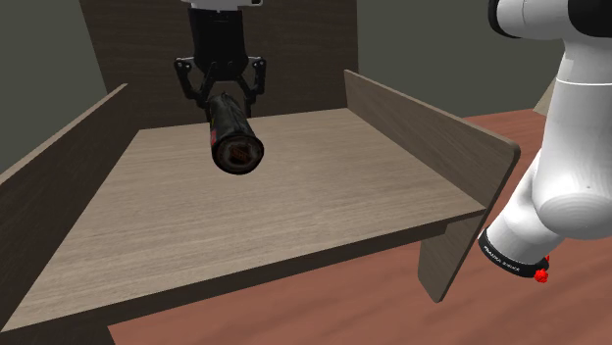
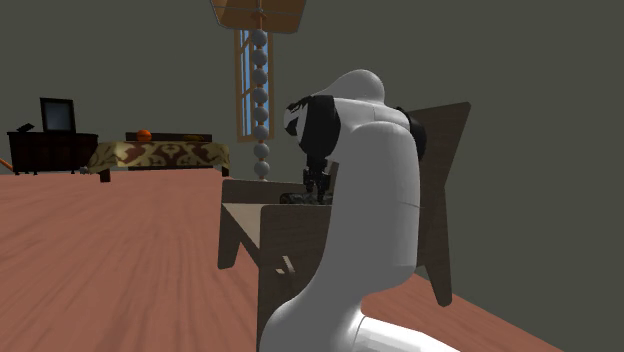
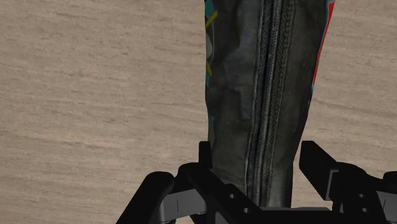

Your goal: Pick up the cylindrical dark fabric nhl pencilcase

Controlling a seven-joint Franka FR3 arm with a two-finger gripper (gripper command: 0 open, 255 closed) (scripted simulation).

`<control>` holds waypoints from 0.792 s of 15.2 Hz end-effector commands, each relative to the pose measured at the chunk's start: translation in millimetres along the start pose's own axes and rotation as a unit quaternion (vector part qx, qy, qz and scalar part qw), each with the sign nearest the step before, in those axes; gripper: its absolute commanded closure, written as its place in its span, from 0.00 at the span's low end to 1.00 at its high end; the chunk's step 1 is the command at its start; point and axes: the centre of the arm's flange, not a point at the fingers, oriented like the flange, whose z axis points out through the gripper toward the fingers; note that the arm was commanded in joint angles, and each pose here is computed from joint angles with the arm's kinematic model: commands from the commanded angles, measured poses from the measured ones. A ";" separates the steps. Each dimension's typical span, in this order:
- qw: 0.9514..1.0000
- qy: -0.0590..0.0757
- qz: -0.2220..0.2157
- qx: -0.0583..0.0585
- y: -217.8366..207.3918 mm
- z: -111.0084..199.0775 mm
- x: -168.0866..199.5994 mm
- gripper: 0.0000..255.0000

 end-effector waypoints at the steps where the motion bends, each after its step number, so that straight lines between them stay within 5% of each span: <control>1: 1.000 -0.001 0.000 -0.001 0.0 1.7 1.0 1.00; 12: 1.000 -0.001 0.000 -0.001 -2.1 -41.2 -0.5 1.00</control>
